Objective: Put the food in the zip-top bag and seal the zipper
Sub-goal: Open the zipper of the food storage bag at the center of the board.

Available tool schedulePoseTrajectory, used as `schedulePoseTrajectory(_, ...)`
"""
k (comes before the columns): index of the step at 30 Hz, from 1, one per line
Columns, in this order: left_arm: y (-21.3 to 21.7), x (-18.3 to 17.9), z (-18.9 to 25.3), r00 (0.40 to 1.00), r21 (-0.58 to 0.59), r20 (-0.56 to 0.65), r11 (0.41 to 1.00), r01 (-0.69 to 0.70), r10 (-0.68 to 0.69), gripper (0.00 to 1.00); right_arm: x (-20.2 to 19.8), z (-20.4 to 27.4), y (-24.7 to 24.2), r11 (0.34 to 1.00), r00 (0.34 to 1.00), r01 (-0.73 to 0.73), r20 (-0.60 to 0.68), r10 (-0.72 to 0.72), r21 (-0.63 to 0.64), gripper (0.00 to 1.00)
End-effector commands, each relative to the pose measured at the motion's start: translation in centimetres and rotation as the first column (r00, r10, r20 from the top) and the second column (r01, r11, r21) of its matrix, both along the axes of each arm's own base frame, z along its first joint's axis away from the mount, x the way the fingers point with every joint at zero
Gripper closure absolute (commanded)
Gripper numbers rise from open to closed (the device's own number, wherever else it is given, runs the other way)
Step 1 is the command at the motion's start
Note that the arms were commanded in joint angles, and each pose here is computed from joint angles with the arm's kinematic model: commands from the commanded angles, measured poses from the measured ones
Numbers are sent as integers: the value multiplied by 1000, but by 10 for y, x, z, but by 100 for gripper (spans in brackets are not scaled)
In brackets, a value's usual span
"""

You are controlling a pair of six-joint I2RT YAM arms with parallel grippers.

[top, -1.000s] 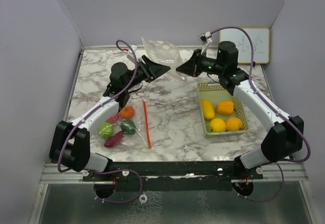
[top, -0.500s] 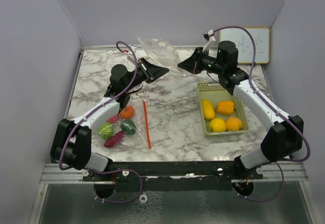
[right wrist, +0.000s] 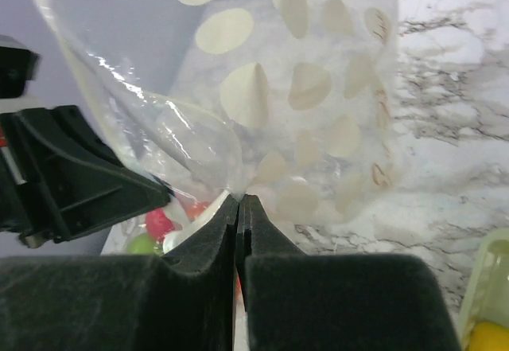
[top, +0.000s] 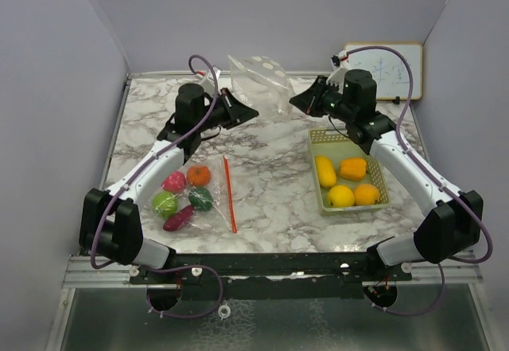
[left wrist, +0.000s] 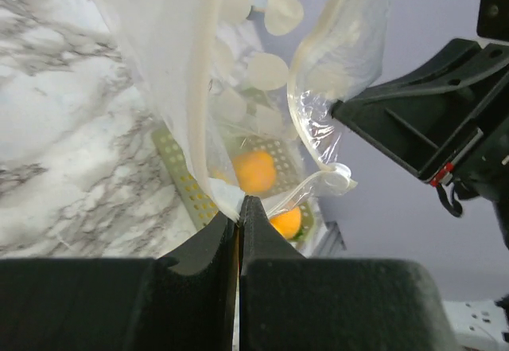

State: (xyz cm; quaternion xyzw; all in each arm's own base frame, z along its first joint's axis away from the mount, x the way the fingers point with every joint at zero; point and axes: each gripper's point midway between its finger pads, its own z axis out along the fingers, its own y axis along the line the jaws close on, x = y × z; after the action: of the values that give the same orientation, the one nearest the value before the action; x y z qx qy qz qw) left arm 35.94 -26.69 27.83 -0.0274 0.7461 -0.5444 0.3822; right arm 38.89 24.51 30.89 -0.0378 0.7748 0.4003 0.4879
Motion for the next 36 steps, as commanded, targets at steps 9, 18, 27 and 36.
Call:
schedulePoseTrajectory(9,53,4,-44,992,594,-128,801,75,2,100,0,7,-18,979,995,5,101,16,-205,47)
schedulePoseTrajectory(18,41,-11,-82,952,628,-274,724,284,-136,100,-25,-38,-35,924,997,-71,-66,50,-377,23)
schedulePoseTrajectory(27,-35,-26,-88,895,424,-268,791,441,-355,100,-10,-39,15,958,989,-148,-31,145,-247,21)
schedulePoseTrajectory(36,-40,-24,-81,901,417,-245,800,432,-359,100,12,-89,-1,939,988,8,-139,-60,-343,27)
